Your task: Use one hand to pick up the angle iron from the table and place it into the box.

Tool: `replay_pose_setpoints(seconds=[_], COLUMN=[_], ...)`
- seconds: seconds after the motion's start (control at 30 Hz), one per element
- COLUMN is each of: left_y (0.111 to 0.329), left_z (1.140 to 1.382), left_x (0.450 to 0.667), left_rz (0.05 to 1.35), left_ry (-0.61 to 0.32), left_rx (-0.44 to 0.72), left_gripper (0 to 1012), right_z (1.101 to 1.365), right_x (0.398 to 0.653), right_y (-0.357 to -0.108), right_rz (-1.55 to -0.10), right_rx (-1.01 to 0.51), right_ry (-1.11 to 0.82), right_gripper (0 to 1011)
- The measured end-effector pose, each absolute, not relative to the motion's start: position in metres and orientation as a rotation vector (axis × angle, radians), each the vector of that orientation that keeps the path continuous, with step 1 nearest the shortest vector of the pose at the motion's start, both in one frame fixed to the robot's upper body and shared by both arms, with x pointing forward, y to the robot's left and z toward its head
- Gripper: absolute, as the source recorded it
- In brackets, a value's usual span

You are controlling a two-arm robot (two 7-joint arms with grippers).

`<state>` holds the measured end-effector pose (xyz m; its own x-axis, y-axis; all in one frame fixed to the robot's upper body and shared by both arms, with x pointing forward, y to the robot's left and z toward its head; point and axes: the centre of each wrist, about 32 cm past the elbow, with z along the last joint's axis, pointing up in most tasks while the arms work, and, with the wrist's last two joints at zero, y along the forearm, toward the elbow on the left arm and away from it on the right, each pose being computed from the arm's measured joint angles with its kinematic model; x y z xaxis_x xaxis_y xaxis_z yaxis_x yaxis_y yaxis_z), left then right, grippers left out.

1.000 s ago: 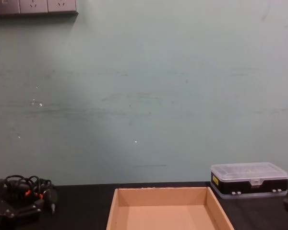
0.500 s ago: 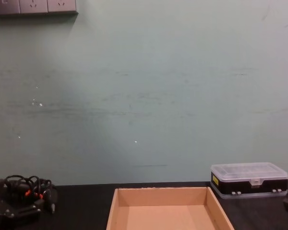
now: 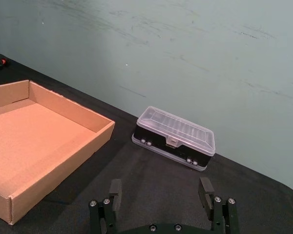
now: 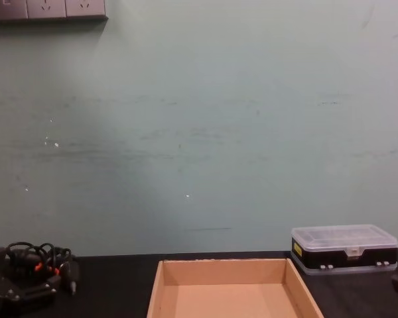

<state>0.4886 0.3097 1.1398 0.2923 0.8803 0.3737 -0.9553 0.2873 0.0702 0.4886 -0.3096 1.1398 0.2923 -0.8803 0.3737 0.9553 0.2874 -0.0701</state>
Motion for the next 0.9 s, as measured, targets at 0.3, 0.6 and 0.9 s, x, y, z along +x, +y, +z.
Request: replay_pose_setpoints(seconds=[0.3, 0.6, 0.9], left_y=[0.310, 0.310, 0.310], left_z=[1.140, 1.140, 1.140], left_x=[0.489, 0.489, 0.489], left_rz=[1.248, 1.248, 1.248], left_ry=[-0.285, -0.285, -0.285], left_rx=[0.304, 0.304, 0.304], left_gripper=[1011, 1011, 1011], right_z=[1.140, 1.140, 1.147], right_x=[0.489, 0.486, 0.462], right_y=[-0.310, -0.310, -0.311], right_rz=[-1.248, -1.235, -1.186], right_rx=[-0.304, -0.287, -0.265], right_ry=[-0.285, -0.277, -0.230], right_gripper=[1003, 1003, 1003])
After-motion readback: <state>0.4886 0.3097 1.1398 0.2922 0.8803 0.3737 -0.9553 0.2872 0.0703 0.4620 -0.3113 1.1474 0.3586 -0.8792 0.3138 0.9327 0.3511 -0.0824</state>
